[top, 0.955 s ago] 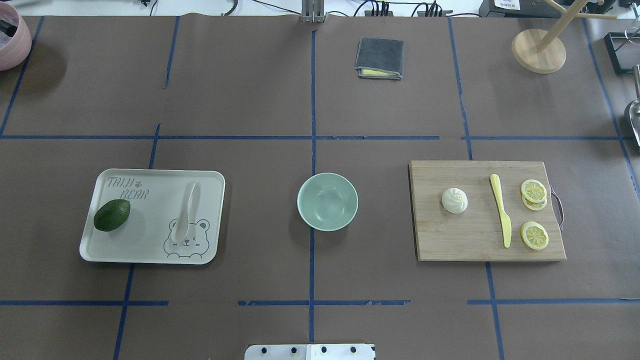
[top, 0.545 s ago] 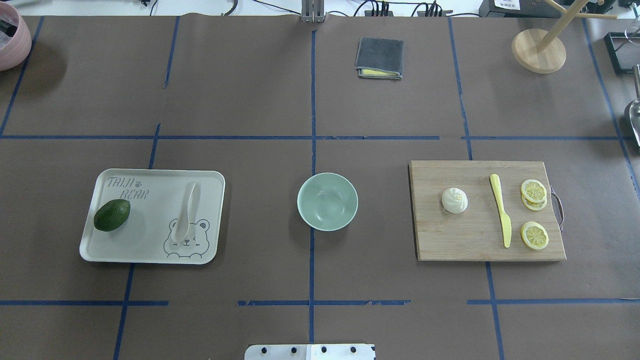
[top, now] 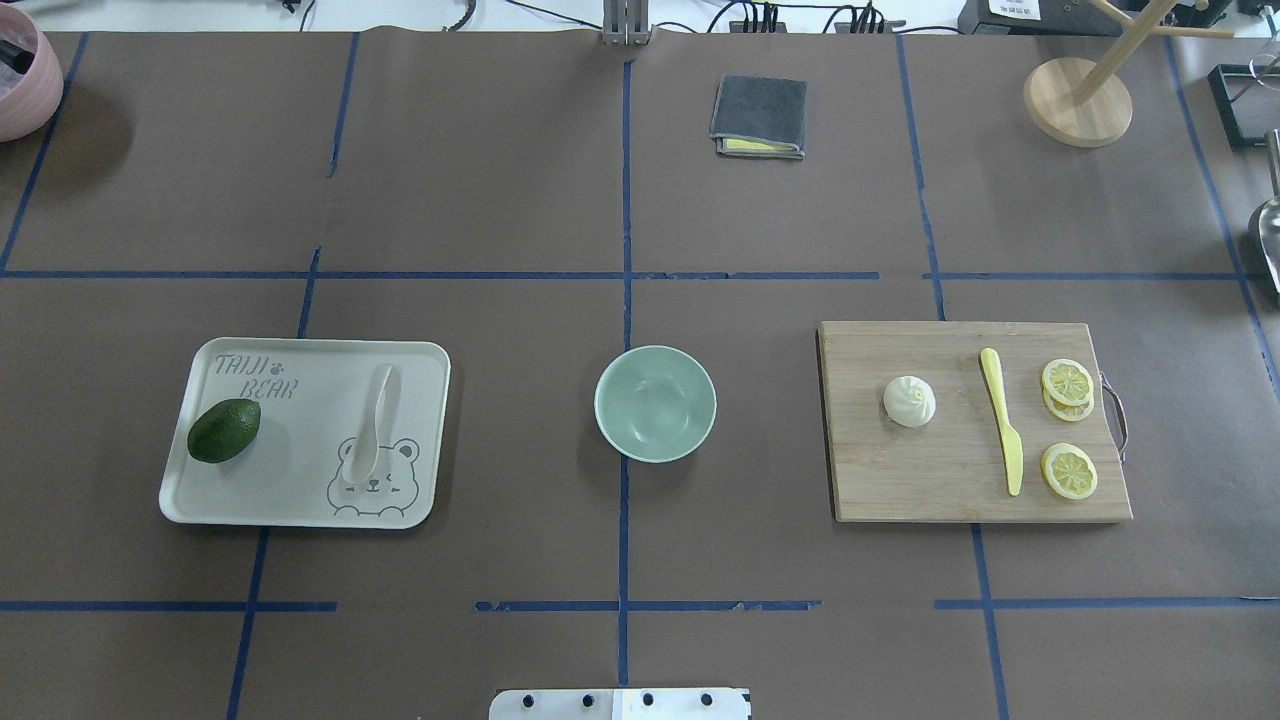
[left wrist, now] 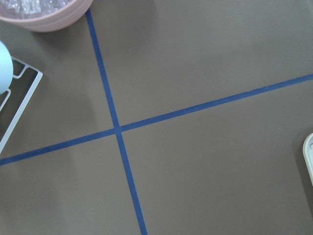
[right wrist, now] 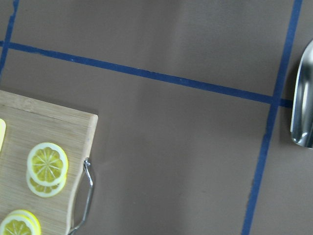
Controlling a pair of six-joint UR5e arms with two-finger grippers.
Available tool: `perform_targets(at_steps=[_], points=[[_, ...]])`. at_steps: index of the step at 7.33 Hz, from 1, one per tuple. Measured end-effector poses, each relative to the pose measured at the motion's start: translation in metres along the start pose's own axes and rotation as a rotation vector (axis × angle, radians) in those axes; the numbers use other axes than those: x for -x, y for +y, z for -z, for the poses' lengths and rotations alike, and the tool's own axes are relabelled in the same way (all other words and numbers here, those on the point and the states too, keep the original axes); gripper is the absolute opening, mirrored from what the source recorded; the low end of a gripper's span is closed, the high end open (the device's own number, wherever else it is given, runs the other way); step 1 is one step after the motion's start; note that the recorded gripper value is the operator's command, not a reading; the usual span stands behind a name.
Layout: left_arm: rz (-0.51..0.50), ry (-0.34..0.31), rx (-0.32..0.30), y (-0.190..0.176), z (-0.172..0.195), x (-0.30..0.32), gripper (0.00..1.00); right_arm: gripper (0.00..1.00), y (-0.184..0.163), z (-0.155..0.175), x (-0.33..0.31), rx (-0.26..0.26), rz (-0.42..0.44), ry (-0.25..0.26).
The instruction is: Put spoon and bun in bowl
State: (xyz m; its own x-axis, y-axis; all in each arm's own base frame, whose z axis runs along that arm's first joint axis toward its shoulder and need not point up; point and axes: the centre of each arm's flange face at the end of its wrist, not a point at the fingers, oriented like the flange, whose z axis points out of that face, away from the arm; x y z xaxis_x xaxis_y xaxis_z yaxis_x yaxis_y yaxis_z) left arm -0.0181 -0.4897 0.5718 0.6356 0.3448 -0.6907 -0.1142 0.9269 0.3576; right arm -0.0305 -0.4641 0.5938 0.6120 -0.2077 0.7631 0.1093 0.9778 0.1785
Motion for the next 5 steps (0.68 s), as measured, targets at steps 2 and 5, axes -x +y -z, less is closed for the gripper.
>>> perform_targets(at_steps=[2,5], points=[[-0.074,0.041,-0.016,-0.017,-0.029,-0.045,1.0,1.0,-0.005,-0.005,0.023,-0.012,-0.018,-0.017],[0.027,0.175,-0.012,-0.05,-0.09,-0.167,1.0,1.0,-0.007,-0.008,0.03,-0.011,-0.035,-0.026]])
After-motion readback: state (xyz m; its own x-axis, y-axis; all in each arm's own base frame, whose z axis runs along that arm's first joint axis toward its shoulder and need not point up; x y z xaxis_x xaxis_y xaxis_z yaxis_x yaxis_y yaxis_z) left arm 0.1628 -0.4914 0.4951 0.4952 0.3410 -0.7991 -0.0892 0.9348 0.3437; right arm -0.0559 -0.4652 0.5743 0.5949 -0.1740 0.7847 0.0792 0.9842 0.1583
